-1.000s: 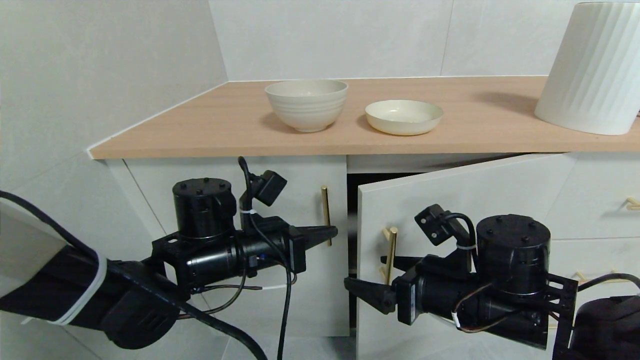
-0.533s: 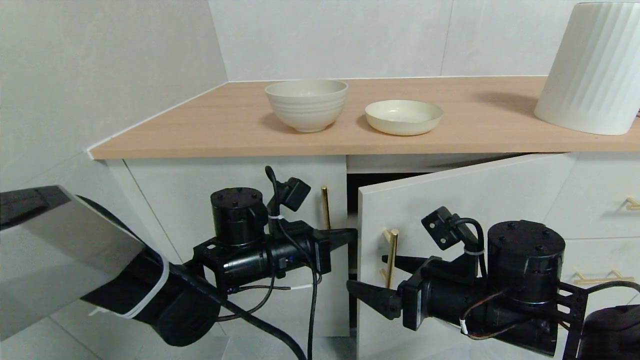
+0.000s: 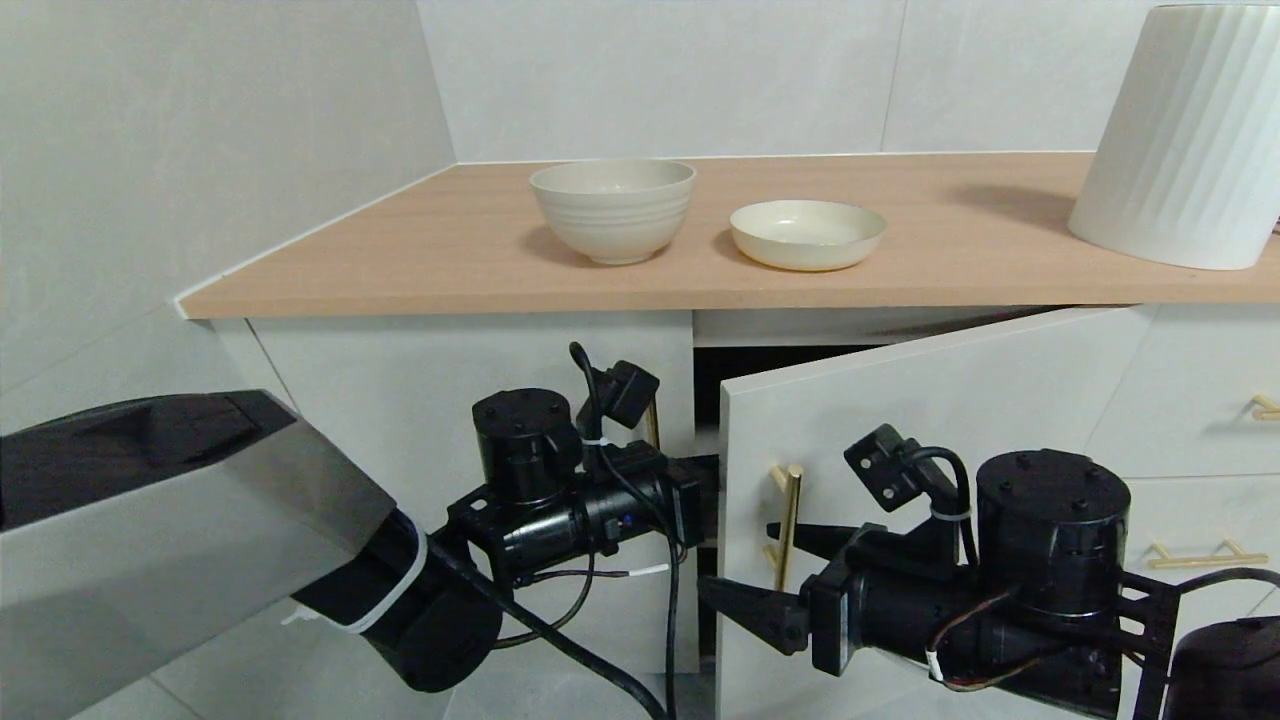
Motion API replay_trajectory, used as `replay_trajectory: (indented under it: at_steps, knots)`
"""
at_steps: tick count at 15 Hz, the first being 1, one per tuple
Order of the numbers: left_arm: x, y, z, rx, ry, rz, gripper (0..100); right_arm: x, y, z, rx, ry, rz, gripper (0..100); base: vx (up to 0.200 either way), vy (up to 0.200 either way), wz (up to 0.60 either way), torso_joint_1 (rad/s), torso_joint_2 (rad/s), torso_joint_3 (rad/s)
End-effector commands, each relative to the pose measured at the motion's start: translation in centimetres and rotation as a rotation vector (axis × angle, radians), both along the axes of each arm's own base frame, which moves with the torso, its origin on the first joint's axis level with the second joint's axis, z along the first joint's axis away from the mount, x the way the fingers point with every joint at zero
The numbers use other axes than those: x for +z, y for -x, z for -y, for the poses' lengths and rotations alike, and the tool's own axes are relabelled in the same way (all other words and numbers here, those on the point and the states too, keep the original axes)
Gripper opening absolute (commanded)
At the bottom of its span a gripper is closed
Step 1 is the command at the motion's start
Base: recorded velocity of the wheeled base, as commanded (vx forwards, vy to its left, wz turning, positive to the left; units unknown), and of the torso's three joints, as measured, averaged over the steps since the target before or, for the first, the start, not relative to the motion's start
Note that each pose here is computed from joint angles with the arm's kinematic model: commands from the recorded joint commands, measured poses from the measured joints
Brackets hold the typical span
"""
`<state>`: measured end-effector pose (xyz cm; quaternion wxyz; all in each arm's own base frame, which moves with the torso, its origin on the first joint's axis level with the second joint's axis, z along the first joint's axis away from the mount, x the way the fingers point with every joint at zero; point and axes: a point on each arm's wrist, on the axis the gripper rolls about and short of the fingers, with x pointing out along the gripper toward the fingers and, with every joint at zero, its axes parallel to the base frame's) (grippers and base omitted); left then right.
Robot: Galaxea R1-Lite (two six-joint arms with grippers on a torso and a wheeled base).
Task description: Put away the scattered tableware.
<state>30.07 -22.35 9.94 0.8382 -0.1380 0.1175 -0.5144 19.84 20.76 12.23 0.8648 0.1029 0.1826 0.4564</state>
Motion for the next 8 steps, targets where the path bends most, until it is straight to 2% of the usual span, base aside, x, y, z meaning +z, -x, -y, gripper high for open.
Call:
replay_trajectory:
  at_steps: [1,3,6,8]
  knots:
    - [-0.3,0.4,0.7,-0.02,0.011,-0.011,0,0.0,-0.2,0.4,-0.023,0.005,0.008,100,0.0,0.0,0.0,0.0,0.0,0.0]
    - [-0.1,0.5,0.7,-0.023,0.022,0.004,0,0.2,-0.7,1.2,-0.056,0.001,0.015,100,0.0,0.0,0.0,0.0,0.0,0.0]
    - [0.0,0.5,0.7,-0.023,0.026,0.009,0,1.7,-1.6,4.1,-0.154,-0.015,0.063,100,0.0,0.0,0.0,0.0,0.0,0.0]
    - [-0.2,0.5,0.7,-0.023,0.023,0.002,0,2.7,-0.8,5.6,-0.178,-0.009,0.057,100,0.0,0.0,0.0,0.0,0.0,0.0]
